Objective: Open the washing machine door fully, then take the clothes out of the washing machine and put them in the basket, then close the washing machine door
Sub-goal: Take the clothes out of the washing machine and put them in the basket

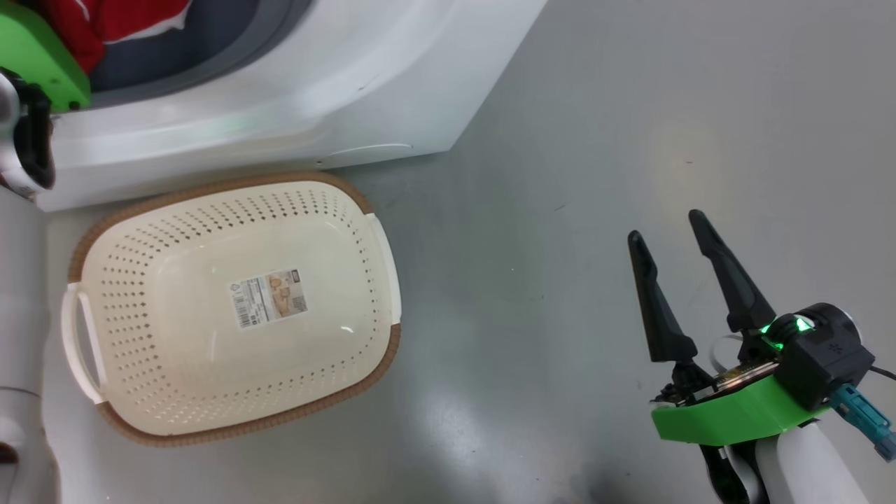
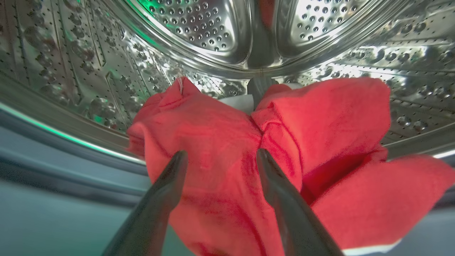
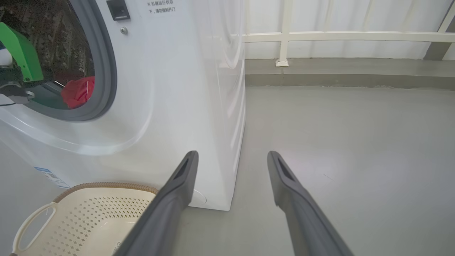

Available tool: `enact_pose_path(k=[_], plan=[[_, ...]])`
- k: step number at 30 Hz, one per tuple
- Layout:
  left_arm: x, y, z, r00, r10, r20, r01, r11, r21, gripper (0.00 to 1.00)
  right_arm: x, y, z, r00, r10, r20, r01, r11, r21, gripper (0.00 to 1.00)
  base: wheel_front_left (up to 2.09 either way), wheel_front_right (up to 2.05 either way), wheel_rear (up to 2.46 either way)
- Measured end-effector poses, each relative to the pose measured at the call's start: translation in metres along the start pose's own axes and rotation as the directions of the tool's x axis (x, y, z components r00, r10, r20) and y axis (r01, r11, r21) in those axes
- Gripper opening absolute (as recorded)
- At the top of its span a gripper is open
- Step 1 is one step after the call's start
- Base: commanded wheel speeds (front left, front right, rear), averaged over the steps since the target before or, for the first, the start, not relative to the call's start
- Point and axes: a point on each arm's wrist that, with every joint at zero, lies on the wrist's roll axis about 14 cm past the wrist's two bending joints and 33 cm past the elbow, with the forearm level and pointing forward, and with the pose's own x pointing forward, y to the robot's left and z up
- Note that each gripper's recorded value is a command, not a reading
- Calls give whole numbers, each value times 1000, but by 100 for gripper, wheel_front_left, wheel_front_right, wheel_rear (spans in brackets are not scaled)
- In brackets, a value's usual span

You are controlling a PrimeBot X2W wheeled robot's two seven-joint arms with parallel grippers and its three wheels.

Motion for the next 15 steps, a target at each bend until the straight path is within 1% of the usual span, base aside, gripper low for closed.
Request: enact_pose_path(k=[10,15], plan=[[9,2,-36,990,14,-137,-8,999,48,100,-4,-4,-7,1000,-15,-26,15,1000,9,100,0,0,0],[12,-1,-43,986,13,-169,-4,998,55,100,-6,-6,-9,999,-23,-32,23,1000,6,100,0,0,0]])
